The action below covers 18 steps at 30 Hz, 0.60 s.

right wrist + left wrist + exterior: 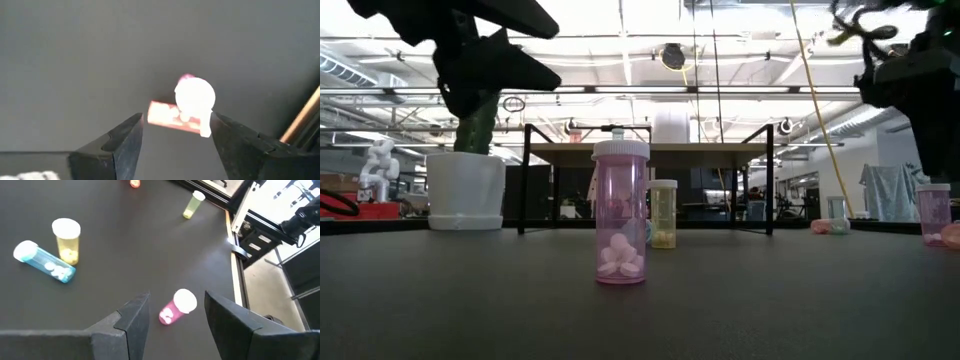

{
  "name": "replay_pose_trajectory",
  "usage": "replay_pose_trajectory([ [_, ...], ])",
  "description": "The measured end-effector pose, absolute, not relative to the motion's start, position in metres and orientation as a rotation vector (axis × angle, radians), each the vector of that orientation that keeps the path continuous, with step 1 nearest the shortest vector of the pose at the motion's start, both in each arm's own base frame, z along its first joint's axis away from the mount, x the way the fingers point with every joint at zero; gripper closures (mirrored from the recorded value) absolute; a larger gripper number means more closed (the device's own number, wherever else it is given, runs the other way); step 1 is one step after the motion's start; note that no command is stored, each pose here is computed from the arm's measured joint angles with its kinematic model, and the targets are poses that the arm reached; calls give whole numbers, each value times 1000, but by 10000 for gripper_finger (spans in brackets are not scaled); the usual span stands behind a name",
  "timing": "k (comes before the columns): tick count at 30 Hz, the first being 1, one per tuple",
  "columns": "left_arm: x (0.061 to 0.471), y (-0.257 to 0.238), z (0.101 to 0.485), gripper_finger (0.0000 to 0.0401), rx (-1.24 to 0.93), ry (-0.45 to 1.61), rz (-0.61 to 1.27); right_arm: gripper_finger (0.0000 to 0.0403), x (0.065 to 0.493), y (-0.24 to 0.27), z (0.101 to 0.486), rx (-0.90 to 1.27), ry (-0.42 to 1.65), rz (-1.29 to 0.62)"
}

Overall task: Pick and place medicine bottles onto shelf by color
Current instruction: Put the top pink pill bottle on the shelf

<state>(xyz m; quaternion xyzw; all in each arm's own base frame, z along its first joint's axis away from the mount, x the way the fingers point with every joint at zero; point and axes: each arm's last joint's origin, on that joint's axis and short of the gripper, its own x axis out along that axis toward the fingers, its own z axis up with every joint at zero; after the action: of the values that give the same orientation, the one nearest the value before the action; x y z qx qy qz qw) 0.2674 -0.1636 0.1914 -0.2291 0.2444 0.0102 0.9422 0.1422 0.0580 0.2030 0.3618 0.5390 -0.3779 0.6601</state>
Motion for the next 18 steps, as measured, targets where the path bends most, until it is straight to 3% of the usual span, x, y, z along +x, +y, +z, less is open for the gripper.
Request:
replay_pose_trajectory([
  [18,268,-162,191,215,-410,507,11,179,138,50,177,834,1184,-918],
])
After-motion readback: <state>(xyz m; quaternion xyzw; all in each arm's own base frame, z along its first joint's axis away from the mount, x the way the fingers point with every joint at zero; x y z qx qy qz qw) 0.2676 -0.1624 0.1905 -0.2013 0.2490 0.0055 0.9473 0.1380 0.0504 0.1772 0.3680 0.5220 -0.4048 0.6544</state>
